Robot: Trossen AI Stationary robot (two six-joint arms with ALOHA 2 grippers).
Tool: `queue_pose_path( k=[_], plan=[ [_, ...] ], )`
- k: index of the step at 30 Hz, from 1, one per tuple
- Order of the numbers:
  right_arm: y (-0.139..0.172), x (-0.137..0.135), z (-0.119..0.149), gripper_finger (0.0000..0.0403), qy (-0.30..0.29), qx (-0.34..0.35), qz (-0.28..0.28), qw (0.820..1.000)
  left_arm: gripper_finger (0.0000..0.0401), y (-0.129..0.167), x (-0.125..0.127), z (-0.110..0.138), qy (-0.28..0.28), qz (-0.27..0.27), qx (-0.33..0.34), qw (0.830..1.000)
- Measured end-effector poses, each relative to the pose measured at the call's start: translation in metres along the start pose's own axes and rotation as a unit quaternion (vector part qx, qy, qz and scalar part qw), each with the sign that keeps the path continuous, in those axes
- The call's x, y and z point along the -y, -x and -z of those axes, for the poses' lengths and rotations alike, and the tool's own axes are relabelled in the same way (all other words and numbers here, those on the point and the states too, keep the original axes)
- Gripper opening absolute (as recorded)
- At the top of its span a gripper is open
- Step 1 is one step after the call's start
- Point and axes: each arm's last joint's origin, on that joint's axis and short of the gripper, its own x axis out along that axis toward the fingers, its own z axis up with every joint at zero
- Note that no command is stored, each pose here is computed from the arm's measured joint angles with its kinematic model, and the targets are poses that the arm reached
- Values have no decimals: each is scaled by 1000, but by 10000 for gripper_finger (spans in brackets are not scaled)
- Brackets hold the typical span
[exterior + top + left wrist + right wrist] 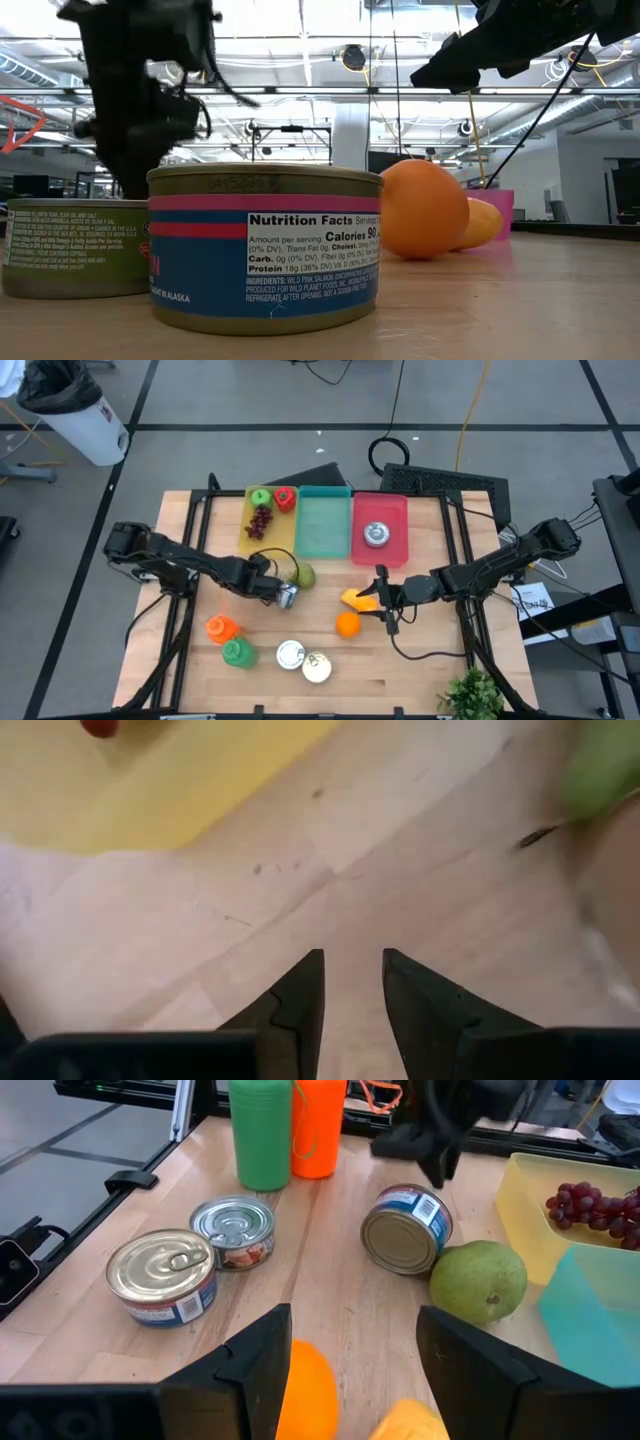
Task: Pick & Place Food Item
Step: Put the top blue pink tuna can into the red bin
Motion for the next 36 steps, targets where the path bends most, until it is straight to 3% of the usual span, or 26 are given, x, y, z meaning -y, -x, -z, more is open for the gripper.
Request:
queue_pose_path(
  k=[4, 8, 10, 13, 23, 36],
  plan=[
    [0, 0, 0, 201, 0, 0, 1, 1000, 126, 27, 4, 2, -3, 99, 53, 994],
    [0, 0, 0, 201, 0, 0, 1, 1000, 159, 50, 13, 4, -45, 203, 101, 973],
    [0, 0, 0, 201, -2, 0, 0, 1000, 183, 57, 14, 7, -88, 238, 98, 962],
    [0, 0, 0, 201, -8, 0, 0, 1000, 222, 63, 16, 11, -91, 271, 84, 955],
    [0, 0, 0, 201, -8, 0, 1, 1000, 325, 58, 22, 13, 41, 266, 57, 961],
    [0, 2, -1, 201, -2, 4, 13, 1000, 342, 28, 40, 2, 75, 233, 52, 968]
  ],
)
